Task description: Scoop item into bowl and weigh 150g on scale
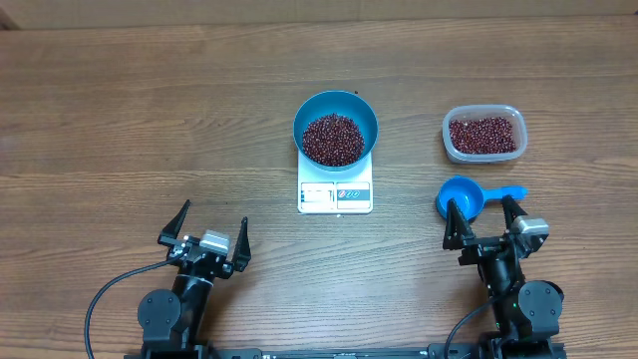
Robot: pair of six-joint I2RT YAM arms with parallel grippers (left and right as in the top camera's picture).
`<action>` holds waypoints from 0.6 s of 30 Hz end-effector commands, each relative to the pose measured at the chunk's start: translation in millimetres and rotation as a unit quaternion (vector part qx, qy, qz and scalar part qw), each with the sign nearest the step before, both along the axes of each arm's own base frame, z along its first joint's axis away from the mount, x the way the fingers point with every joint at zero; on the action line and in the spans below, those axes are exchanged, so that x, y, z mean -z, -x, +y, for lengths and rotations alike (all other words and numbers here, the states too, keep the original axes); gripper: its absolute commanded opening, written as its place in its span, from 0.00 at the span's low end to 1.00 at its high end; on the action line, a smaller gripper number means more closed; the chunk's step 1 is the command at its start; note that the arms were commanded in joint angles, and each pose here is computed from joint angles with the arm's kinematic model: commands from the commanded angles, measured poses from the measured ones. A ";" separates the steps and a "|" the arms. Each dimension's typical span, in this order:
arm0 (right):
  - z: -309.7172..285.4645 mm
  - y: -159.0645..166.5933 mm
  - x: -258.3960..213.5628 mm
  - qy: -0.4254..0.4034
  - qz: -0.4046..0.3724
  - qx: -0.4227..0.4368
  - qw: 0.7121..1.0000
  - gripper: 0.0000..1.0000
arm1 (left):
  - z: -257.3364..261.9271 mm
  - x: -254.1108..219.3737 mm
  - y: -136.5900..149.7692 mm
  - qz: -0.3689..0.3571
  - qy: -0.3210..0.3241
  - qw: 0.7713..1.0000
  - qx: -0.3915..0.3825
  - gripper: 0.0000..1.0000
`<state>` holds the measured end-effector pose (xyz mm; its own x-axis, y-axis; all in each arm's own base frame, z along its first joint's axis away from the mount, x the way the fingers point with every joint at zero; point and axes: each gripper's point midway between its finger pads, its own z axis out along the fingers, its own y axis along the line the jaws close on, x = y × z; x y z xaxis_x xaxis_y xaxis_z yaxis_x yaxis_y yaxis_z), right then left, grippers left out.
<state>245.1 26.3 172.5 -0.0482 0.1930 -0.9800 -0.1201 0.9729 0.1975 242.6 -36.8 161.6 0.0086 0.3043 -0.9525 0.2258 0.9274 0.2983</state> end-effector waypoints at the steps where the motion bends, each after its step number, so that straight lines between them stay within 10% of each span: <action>1: -0.7 0.0 1.7 -0.002 -0.002 0.002 1.000 1.00 | 2.4 0.4 -0.2 -0.004 -0.001 1.000 -0.006 1.00; 18: -0.7 0.0 1.7 -0.002 -0.002 0.002 1.000 1.00 | 2.4 0.2 -0.2 -0.004 -0.001 1.000 -0.006 0.99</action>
<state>245.1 26.2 172.5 -0.0481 0.1926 -0.9801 -0.1197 0.9730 0.1971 242.6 -36.8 161.6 0.0086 0.3043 -0.9525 0.2258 0.9274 0.2983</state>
